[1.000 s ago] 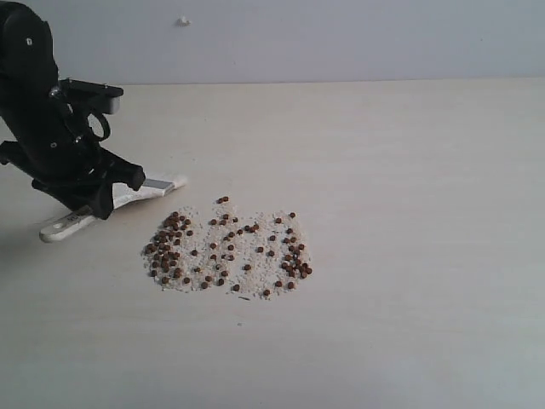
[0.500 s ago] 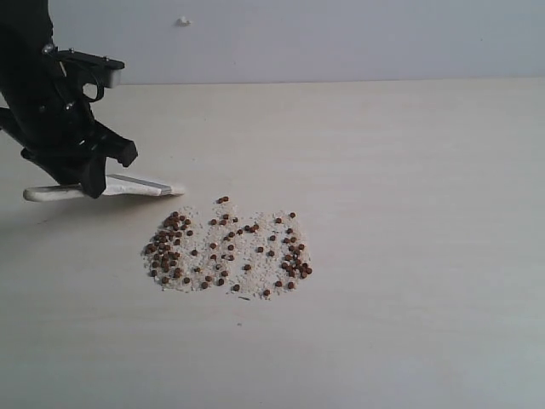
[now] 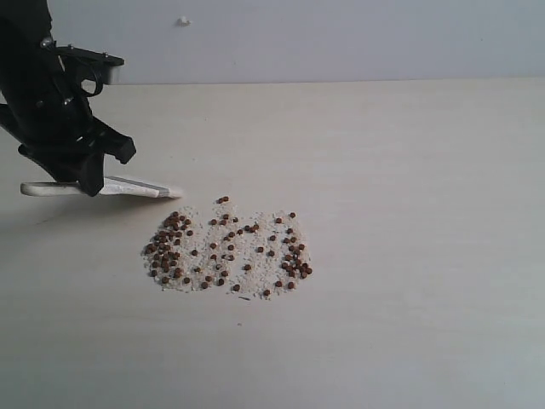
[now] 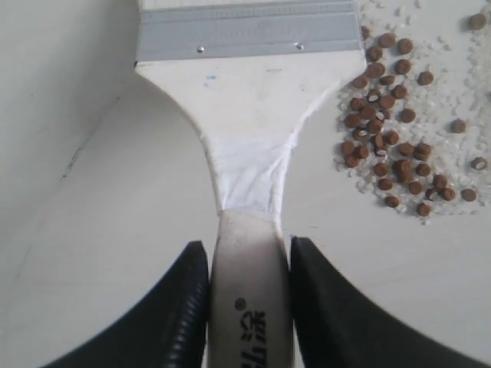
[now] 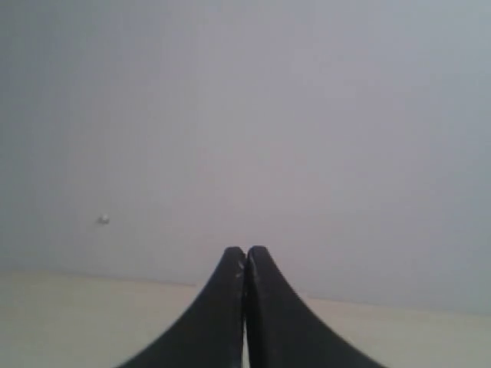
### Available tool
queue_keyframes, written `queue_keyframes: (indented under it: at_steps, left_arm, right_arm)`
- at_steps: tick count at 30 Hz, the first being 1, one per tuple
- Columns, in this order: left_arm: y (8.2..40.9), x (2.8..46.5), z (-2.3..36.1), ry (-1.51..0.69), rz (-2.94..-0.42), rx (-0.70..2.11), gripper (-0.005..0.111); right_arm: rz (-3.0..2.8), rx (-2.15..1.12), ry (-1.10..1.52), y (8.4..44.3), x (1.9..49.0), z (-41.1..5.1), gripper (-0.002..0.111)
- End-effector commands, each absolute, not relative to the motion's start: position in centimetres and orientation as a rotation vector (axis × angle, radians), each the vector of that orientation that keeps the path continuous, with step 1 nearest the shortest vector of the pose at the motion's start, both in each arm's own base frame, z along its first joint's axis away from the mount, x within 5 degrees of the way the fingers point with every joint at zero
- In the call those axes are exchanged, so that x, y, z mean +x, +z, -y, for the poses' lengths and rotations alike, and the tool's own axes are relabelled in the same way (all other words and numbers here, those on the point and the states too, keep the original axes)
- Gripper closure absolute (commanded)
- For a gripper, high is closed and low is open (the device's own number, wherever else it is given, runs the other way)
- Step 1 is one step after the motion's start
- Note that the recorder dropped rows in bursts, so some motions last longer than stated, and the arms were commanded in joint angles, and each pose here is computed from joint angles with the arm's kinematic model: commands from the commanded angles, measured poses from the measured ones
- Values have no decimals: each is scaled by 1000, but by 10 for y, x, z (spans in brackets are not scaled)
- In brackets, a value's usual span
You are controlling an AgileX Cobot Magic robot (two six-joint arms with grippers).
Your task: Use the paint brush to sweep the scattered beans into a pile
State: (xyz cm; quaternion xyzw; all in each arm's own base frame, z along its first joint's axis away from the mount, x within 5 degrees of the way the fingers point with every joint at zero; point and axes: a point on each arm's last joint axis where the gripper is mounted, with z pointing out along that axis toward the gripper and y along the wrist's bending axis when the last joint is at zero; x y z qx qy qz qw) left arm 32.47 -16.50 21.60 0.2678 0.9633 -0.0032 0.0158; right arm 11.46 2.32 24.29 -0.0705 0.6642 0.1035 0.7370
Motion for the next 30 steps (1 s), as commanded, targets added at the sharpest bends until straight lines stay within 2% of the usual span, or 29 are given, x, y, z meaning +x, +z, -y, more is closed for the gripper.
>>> queue_keyframes:
  at_steps: [1, 6, 10, 13, 17, 20, 23, 30]
  left_arm:
    - [222, 324, 166, 7, -2975, 852, 107]
    - [222, 324, 166, 7, -2975, 852, 107]
    - [222, 324, 166, 4, -2978, 851, 107]
    - [222, 323, 166, -4, -2980, 848, 107]
    - [222, 323, 168, -47, -2975, 871, 107]
    - [222, 322, 169, -50, -2976, 869, 107]
    - [222, 323, 170, -63, -2967, 862, 107]
    - [222, 322, 172, -107, -2973, 856, 107]
  right_arm:
    - [-1470, -504, 399, 253, 161, -53, 108]
    - [-1463, -1049, 571, 235, 223, -87, 108]
    - [-1500, -1178, 659, 204, 265, -112, 103]
    - [-1510, -1307, 665, 177, 284, -135, 91]
    - [-1484, -1479, 604, 149, 299, -171, 69]
    - [-1436, -1505, 569, 138, 309, -195, 55]
    - [-1418, -1471, 591, 133, 318, -219, 49]
    - [-1319, -1501, 624, 123, 333, -270, 47]
